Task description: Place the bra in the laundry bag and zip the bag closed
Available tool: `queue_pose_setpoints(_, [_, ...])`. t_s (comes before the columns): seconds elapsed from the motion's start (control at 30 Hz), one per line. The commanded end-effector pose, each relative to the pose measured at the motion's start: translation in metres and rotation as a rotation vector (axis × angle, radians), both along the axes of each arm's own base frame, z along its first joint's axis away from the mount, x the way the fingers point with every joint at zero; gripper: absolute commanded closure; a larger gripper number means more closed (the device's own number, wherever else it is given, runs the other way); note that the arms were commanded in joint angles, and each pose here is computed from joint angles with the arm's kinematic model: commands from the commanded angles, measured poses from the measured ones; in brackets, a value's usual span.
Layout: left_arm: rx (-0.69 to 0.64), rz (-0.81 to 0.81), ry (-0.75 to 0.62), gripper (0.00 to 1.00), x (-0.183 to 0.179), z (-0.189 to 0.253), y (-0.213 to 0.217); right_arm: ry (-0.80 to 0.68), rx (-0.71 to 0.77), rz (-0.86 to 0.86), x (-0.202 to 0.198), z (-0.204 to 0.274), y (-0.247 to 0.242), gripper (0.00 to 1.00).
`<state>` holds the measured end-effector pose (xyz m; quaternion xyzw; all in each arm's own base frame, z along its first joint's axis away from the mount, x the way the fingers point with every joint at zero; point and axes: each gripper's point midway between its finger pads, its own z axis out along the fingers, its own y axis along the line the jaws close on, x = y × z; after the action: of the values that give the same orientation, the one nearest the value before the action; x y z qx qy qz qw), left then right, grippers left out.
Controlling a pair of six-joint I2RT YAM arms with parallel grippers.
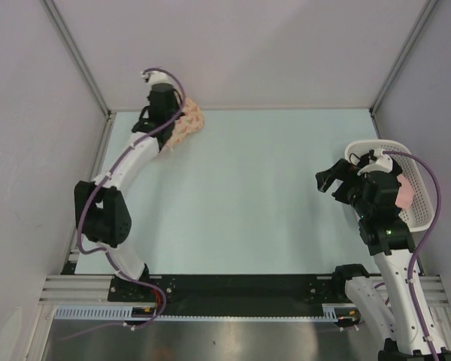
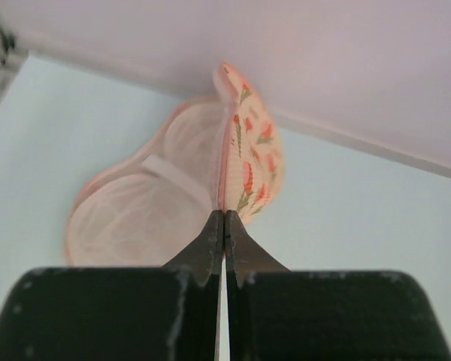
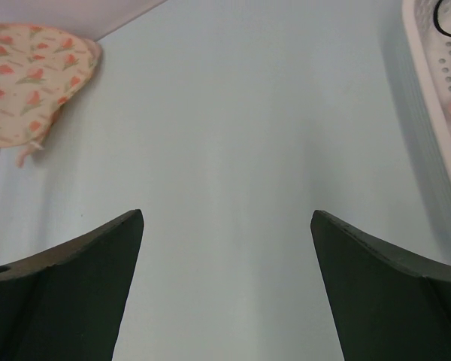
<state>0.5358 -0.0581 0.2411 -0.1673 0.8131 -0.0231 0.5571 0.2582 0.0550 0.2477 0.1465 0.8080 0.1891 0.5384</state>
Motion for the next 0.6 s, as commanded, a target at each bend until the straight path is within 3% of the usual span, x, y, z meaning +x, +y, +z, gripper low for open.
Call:
queue_pose_setpoints(0.0, [0.353,-0.061,-0.042,1.0,-0.043,0.02,-0.063,0.004,-0.002,-0.155,0.007,0.014,-0.023,0.0])
queue_pose_setpoints(0.07, [0.411,-0.077,-0.04,1.0,-0.062,0.011,-0.089,0.05,-0.015,-0.218,0.01,0.009,-0.033,0.0])
queue_pose_setpoints(0.23, [0.467,-0.35,-0.018,0.97,-0.132,-0.037,-0.204,0.098,-0.087,-0.459,0.014,0.005,-0.075,0.0])
queue_pose_setpoints(0.33, [0.456,-0.489,0.021,0.52,-0.179,-0.059,-0.251,0.147,-0.118,-0.51,0.02,-0.003,-0.09,0.0])
queue_pose_setpoints(0.37, [0.454,-0.54,0.043,0.31,-0.199,-0.065,-0.263,0.176,-0.128,-0.521,0.023,-0.009,-0.093,0.0])
queue_pose_setpoints(0.47, [0.305,-0.601,0.088,0.17,-0.23,-0.063,-0.27,0.24,-0.145,-0.547,0.034,-0.021,-0.109,0.0])
queue_pose_setpoints(0.53, [0.17,-0.661,0.14,0.14,-0.254,-0.07,-0.273,0.247,-0.153,-0.547,0.04,-0.022,-0.112,0.0])
queue_pose_setpoints(0.57, [0.084,-0.687,0.099,0.14,-0.265,-0.043,-0.27,0.259,-0.163,-0.561,0.043,-0.023,-0.116,0.0])
